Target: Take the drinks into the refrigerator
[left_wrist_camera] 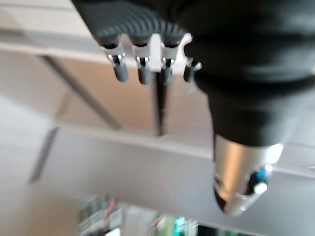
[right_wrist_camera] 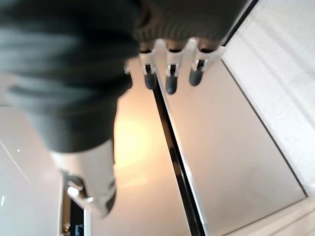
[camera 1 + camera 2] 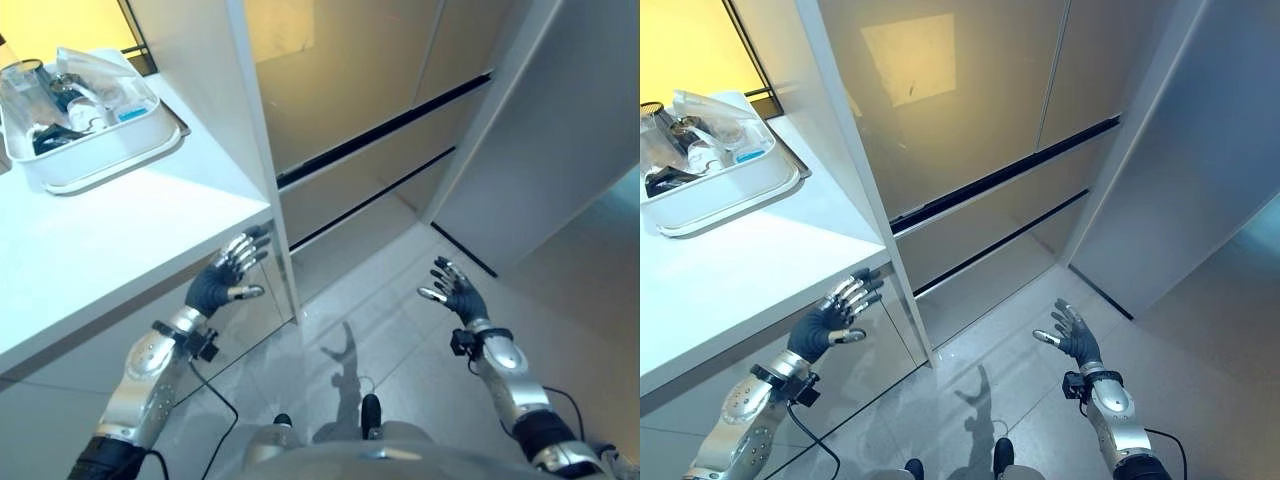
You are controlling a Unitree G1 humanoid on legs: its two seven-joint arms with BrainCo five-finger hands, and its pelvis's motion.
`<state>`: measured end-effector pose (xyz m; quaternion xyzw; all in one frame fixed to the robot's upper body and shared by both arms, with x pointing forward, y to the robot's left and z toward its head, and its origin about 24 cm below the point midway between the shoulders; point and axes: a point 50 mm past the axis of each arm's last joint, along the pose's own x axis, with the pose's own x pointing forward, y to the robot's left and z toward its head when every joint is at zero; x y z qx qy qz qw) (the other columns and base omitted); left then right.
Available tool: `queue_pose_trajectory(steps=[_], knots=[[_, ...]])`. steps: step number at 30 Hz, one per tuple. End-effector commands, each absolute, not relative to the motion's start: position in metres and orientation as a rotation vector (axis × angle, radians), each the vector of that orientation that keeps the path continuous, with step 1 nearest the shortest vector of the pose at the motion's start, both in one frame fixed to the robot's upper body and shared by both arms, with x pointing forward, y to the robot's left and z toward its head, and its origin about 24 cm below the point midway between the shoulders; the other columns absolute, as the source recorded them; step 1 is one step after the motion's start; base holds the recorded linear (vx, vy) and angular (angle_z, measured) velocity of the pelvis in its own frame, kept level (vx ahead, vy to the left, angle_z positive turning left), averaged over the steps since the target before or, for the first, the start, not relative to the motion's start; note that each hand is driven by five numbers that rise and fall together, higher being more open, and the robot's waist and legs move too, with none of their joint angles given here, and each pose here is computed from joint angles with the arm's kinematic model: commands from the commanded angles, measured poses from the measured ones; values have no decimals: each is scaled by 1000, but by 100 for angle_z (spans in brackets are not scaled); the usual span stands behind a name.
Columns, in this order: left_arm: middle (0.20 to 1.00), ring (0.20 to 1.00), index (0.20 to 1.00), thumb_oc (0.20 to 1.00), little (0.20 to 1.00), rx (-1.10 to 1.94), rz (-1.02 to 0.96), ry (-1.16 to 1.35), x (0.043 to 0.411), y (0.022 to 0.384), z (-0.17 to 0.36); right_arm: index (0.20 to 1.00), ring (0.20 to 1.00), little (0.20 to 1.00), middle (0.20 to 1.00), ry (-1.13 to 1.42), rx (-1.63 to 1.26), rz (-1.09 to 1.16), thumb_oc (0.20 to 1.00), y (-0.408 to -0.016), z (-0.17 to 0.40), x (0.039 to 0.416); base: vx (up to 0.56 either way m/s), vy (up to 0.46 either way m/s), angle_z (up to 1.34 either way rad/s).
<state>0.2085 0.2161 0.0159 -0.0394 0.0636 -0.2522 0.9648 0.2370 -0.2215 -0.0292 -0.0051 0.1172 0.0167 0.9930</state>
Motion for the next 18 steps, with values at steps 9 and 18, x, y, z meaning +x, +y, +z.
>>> queue_pose_trajectory(steps=[9, 18], knots=[[1000, 1000, 1000, 1000, 1000, 199, -330, 431, 194, 237, -57, 1000, 1000, 1000, 1000, 91, -15, 105, 1000, -206, -4, 257, 4, 7, -9], [1000, 1000, 1000, 1000, 1000, 366, 4, 866, 134, 267, -127, 1000, 1000, 1000, 1000, 326, -60, 59, 1000, -212, -52, 231, 0, 0, 0]])
